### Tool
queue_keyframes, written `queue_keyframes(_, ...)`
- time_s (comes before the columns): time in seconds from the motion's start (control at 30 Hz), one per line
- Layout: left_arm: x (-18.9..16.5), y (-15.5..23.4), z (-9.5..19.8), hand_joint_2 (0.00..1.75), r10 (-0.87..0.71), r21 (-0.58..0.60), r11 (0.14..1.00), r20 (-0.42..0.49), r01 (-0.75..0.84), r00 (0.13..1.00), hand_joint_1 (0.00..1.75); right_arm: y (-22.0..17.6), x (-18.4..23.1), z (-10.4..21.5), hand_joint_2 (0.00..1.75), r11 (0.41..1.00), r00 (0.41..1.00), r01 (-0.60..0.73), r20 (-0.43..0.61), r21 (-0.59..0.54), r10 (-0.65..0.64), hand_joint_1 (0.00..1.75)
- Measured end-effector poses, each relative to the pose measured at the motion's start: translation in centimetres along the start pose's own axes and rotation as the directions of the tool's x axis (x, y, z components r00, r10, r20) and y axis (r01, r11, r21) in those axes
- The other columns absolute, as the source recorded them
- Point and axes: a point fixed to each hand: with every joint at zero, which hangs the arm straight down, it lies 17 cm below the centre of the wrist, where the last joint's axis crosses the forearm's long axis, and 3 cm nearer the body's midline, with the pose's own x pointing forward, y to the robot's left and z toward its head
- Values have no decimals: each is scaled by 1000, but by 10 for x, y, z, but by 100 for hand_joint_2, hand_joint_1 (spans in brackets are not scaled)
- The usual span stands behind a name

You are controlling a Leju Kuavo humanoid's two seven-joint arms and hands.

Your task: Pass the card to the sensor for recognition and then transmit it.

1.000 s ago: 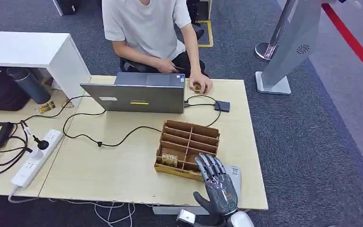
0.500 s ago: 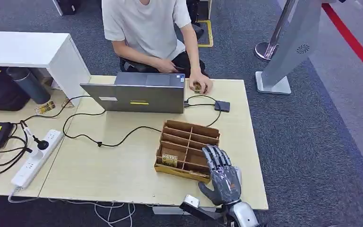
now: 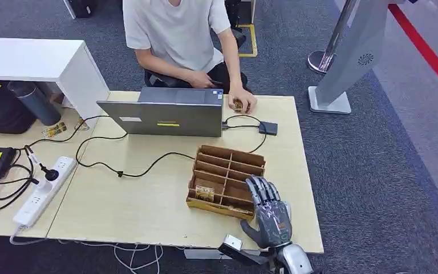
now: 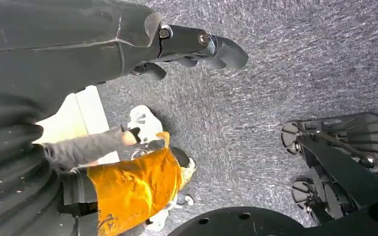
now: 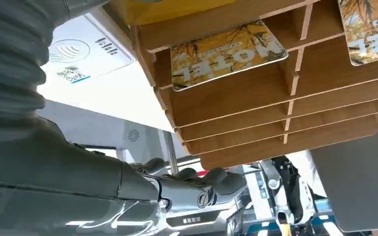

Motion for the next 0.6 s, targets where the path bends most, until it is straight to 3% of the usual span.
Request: queue_keyframes(0.6, 0, 0, 0, 175, -1, 0, 1000, -1, 1, 1000, 0, 2, 16, -2, 175, 1000, 999, 22, 26, 0, -22, 0)
